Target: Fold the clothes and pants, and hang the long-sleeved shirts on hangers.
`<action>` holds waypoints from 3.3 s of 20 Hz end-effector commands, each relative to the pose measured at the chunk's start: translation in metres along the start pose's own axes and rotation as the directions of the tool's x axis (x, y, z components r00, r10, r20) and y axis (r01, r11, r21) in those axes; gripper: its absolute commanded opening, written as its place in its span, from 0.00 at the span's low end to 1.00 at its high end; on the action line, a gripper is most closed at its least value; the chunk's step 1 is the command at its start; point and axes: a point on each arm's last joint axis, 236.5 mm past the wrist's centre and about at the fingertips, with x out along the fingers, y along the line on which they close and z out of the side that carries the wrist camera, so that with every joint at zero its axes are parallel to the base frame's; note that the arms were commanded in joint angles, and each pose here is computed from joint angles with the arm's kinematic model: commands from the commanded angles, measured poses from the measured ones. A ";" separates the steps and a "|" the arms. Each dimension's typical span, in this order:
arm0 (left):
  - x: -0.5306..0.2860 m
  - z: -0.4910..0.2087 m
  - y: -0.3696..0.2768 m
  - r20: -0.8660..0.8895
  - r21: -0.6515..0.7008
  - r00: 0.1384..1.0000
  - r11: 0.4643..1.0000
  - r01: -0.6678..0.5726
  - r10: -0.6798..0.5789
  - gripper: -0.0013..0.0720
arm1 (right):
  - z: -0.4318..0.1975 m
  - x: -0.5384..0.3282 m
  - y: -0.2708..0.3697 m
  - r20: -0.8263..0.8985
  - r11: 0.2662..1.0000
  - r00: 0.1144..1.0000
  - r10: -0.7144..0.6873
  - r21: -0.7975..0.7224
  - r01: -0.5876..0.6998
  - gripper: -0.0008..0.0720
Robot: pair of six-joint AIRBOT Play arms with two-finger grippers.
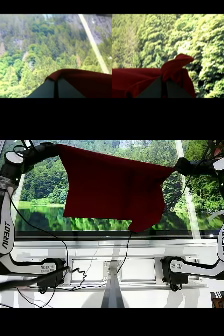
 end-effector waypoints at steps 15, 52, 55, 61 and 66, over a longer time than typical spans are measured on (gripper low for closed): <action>0.027 -0.085 -0.001 -0.246 0.080 0.968 0.995 0.067 -0.045 0.04 | -0.018 0.020 -0.029 -0.022 0.990 0.996 -0.082 -0.115 0.079 0.03; -0.203 0.073 -0.129 0.008 0.295 0.975 0.932 0.210 -0.222 0.97 | -0.104 -0.216 0.011 -0.007 0.921 0.967 -0.254 -0.306 0.240 0.03; -0.233 0.088 -0.141 0.067 0.333 0.972 0.923 0.193 -0.227 0.97 | -0.118 -0.264 -0.002 0.060 0.892 0.933 -0.354 -0.279 0.356 0.03; -0.261 0.100 -0.153 0.120 0.366 0.965 0.914 0.176 -0.233 0.97 | -0.137 -0.320 0.007 0.197 0.880 0.912 -0.359 -0.255 0.402 0.03; -0.264 0.101 -0.154 0.125 0.369 0.964 0.913 0.174 -0.234 0.96 | -0.171 -0.300 -0.007 0.035 0.870 0.920 -0.390 -0.315 0.380 0.03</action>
